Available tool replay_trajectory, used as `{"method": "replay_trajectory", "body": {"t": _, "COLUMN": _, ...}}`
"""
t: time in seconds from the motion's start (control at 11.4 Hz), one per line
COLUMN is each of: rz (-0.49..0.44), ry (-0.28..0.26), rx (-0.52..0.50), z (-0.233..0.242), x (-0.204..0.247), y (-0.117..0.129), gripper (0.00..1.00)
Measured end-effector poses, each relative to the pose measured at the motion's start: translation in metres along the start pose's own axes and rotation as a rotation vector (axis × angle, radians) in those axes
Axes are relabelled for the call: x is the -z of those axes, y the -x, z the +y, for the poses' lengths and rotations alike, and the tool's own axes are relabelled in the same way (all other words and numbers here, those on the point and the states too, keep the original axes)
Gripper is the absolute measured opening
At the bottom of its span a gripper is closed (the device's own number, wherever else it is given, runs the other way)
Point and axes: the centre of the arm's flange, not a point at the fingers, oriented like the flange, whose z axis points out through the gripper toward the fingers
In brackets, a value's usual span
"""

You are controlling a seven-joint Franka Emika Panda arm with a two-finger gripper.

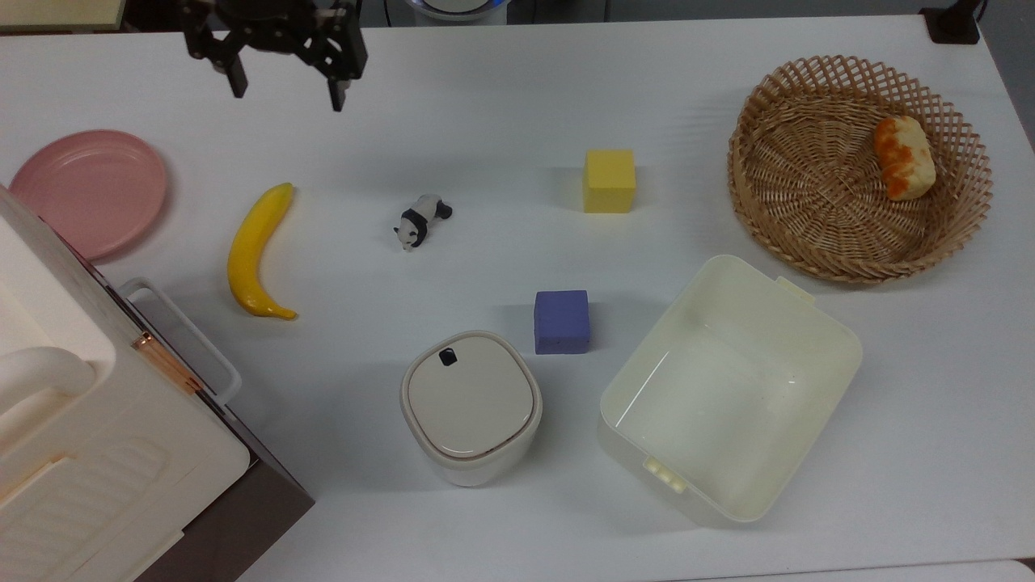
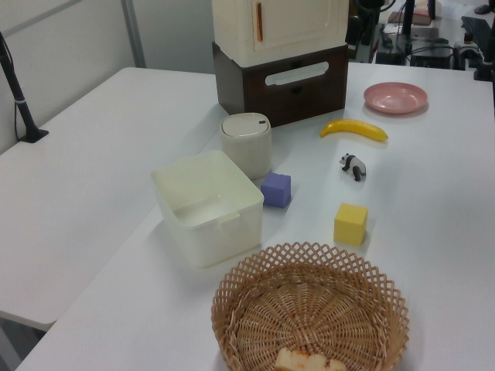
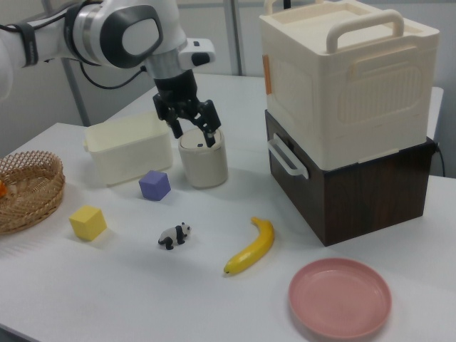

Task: Open the drawer
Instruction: 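Move the gripper toward the white handle of the brown drawer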

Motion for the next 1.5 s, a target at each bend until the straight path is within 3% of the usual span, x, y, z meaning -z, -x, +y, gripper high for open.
{"method": "replay_trajectory", "body": {"t": 0.44, "rz": 0.100, "ry": 0.022, "rx": -0.033, "z": 0.022, "x": -0.028, "y": -0.029, "gripper": 1.00}}
{"method": "replay_trajectory", "body": {"t": 0.97, "rz": 0.100, "ry": 0.060, "rx": -0.010, "z": 0.027, "x": -0.033, "y": -0.038, "gripper": 1.00}}
{"method": "replay_trajectory", "body": {"t": 1.32, "rz": 0.073, "ry": 0.120, "rx": 0.026, "z": 0.027, "x": -0.049, "y": -0.042, "gripper": 1.00}}
{"method": "replay_trajectory", "body": {"t": 1.5, "rz": 0.093, "ry": 0.178, "rx": 0.093, "z": 0.025, "x": -0.072, "y": -0.053, "gripper": 1.00}}
